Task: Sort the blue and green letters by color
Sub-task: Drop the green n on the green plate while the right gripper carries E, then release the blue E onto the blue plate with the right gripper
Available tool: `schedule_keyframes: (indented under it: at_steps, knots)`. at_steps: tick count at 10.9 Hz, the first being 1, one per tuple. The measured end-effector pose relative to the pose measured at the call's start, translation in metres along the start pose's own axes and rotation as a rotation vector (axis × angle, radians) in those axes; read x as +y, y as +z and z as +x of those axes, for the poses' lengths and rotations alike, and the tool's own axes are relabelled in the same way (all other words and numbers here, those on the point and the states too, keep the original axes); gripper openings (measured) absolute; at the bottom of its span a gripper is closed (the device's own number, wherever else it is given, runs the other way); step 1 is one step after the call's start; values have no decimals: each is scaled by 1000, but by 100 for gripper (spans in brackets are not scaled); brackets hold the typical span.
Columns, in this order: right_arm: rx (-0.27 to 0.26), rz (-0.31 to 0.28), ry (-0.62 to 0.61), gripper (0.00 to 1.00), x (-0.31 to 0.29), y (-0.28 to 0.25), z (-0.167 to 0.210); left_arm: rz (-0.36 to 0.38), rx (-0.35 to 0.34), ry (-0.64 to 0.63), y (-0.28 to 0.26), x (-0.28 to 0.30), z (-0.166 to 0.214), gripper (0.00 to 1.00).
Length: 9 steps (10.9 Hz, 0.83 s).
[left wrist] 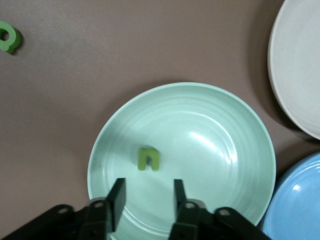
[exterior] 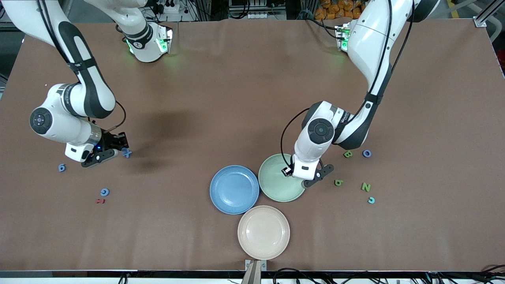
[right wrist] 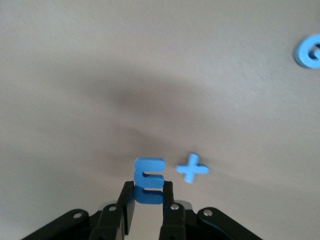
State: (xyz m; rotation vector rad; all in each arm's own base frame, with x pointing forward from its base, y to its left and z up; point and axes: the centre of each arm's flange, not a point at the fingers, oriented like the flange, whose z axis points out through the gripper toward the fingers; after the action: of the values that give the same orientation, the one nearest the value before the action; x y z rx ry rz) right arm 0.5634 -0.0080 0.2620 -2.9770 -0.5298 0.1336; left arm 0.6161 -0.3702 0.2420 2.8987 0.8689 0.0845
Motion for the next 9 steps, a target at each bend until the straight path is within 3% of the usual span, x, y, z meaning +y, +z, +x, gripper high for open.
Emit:
schedule_keyframes:
  at_steps: [4, 5, 9]
  knots:
    - [32, -12, 149, 26, -66, -8, 45, 0, 7, 74, -5, -3, 8, 94]
    - [40, -12, 189, 26, -81, -8, 57, 11, 6, 122, -6, -11, 17, 100]
    - [72, 8, 405, 26, -173, -3, 107, 88, -33, 286, -12, -100, 75, 100]
